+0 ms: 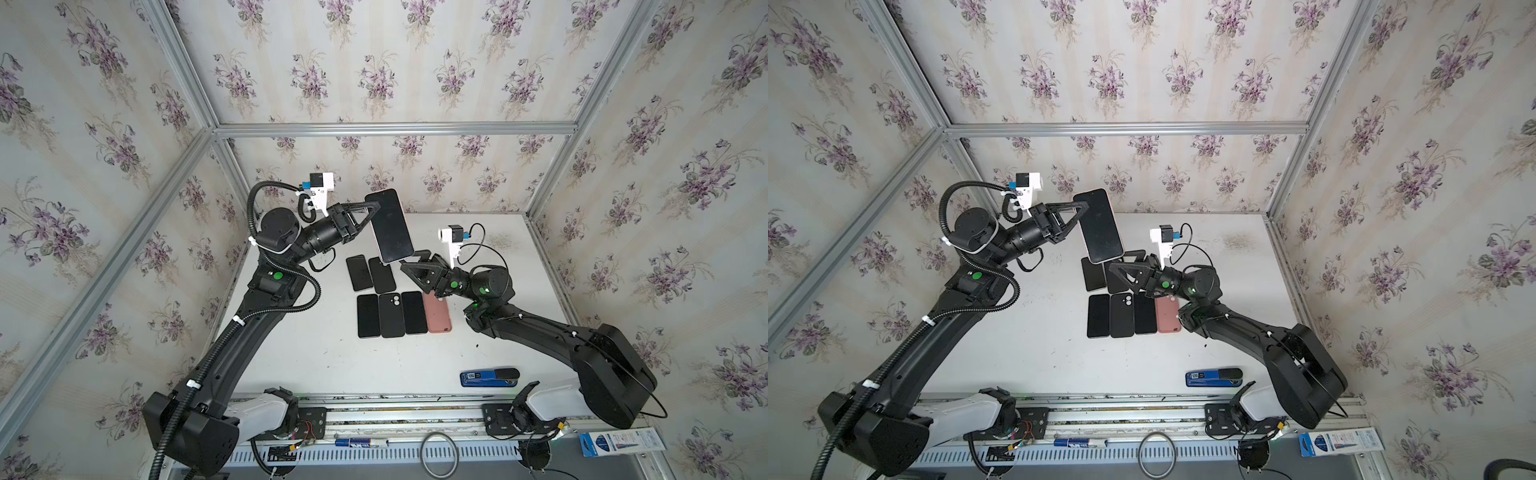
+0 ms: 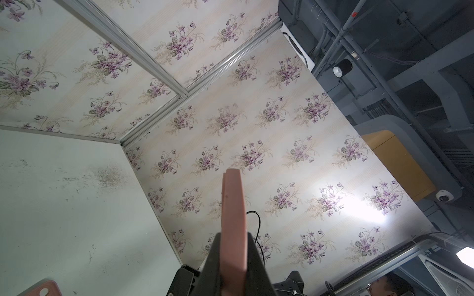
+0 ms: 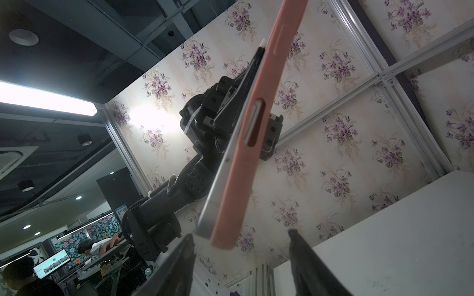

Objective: Take the phone out of the phone case
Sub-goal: Remove the phone case from the phone.

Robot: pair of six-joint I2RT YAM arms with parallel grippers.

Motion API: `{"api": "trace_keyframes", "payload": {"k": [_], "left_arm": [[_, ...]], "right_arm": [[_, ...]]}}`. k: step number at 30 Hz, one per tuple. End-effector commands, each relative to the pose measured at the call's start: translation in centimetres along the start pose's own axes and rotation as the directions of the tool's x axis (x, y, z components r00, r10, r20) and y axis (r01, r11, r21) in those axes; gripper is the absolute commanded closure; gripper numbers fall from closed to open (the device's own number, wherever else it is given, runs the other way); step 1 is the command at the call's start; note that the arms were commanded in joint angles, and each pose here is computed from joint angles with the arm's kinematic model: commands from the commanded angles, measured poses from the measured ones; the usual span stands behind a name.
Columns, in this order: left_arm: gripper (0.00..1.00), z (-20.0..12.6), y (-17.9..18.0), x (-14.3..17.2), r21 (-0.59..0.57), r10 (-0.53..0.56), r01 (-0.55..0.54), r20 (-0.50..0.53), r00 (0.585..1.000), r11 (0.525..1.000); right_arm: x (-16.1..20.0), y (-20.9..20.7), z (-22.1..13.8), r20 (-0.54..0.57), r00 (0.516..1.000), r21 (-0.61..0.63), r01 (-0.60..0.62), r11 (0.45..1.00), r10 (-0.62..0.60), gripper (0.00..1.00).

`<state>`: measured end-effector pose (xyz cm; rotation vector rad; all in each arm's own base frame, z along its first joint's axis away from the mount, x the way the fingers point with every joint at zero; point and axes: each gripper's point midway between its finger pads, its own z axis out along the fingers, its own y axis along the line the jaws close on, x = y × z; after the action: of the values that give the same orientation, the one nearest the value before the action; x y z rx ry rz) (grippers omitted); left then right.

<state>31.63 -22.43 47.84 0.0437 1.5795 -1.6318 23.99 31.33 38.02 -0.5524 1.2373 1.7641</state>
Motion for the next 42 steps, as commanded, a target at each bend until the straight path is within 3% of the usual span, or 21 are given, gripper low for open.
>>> {"api": "trace_keyframes", "payload": {"k": [1, 20, 42], "left_arm": [[1.00, -0.1, -1.8, -0.6, 0.064, 0.047, -0.049, 0.028, 0.999, 0.997], [1.00, -0.5, -2.1, 0.2, 0.082, 0.049, -0.050, 0.013, 0.999, 0.995], [1.00, -0.4, -1.8, 0.0, 0.070, 0.031, -0.033, 0.023, 0.999, 0.997]], "right_arm": [[-0.8, 0.8, 0.2, 0.022, 0.999, -0.025, 0.028, 0.999, -0.027, 0.39], [-0.7, -0.5, 0.6, 0.019, 0.999, 0.011, 0.027, 1.000, -0.027, 0.42], [-0.6, -0.3, 0.6, 0.024, 1.000, -0.029, 0.013, 0.999, -0.013, 0.42]]}}
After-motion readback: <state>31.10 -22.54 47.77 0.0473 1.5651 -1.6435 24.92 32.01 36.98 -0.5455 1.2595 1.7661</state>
